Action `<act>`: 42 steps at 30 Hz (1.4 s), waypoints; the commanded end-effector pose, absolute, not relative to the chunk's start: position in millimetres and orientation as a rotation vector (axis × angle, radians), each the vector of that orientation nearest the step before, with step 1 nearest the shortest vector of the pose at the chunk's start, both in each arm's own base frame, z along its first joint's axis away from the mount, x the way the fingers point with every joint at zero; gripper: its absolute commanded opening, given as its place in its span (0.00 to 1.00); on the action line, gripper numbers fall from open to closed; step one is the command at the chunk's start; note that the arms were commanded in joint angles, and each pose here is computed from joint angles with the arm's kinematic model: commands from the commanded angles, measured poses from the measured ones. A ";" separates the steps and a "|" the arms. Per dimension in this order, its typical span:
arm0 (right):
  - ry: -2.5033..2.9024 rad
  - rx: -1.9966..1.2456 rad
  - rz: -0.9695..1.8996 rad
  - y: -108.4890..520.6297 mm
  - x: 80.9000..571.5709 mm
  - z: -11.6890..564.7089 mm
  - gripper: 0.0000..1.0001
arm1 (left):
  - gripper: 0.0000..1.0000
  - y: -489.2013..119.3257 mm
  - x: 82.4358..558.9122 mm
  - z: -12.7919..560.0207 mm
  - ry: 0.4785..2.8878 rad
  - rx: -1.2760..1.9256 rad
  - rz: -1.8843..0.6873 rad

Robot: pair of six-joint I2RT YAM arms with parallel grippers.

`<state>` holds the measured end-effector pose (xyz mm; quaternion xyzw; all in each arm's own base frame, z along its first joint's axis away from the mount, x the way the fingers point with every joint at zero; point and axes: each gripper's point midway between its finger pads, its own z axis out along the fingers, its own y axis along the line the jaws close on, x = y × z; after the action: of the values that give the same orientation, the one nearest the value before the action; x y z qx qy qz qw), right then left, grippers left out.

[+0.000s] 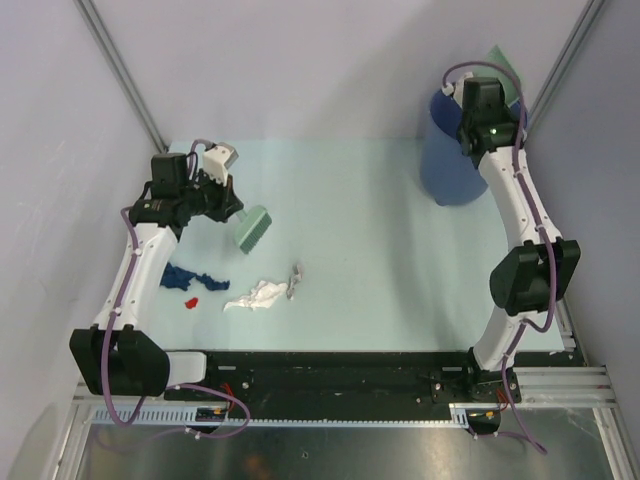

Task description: Sweep away the paper scraps from the table

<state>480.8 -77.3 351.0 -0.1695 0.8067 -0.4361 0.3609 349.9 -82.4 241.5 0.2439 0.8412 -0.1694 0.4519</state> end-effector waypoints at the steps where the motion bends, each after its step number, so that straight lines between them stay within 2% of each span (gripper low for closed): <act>1: 1.734 -0.386 -1.575 -111.2 464.0 450.2 0.00 | 0.00 -80.3 345.8 255.3 2.019 0.639 -0.391; 3: 1.677 -0.511 -1.737 -114.5 460.8 452.6 0.00 | 0.00 -81.3 345.3 255.6 2.017 0.640 -0.398; 6: 1.582 -0.506 -1.826 -114.8 459.1 467.6 0.00 | 0.00 -82.0 345.2 255.3 2.017 0.642 -0.403; 16: 1.441 -0.628 -1.991 -122.9 464.1 469.9 0.00 | 0.00 -80.8 341.9 258.0 2.007 0.646 -0.389; 21: 1.481 -0.889 -1.856 -112.0 483.0 438.8 0.00 | 0.00 -81.3 340.2 259.7 2.001 0.649 -0.390; 26: 1.534 -0.952 -1.883 -121.4 474.8 437.3 0.00 | 0.00 -80.1 340.7 258.0 2.006 0.652 -0.382; 28: 1.528 -0.927 -1.843 -119.8 473.4 439.7 0.00 | 0.00 -80.3 341.5 257.9 2.005 0.654 -0.383; 31: 1.611 -0.640 -1.708 -131.4 466.2 455.0 0.00 | 0.00 -80.8 341.4 257.2 2.008 0.655 -0.388; 34: 1.738 -0.500 -1.377 -127.1 467.2 448.3 0.00 | 0.00 -81.5 341.9 256.6 2.010 0.657 -0.394; 36: 1.730 -0.266 -1.190 -123.9 463.0 457.9 0.00 | 0.00 -81.8 342.0 256.1 2.011 0.657 -0.397; 42: 1.812 0.011 -0.813 -97.9 449.6 445.5 0.00 | 0.00 -80.8 342.1 254.6 2.016 0.655 -0.391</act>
<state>466.4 -120.8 476.3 -0.1029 0.7032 -0.4849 0.5096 341.5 -81.5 245.2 0.2517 0.8373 -0.1647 0.4565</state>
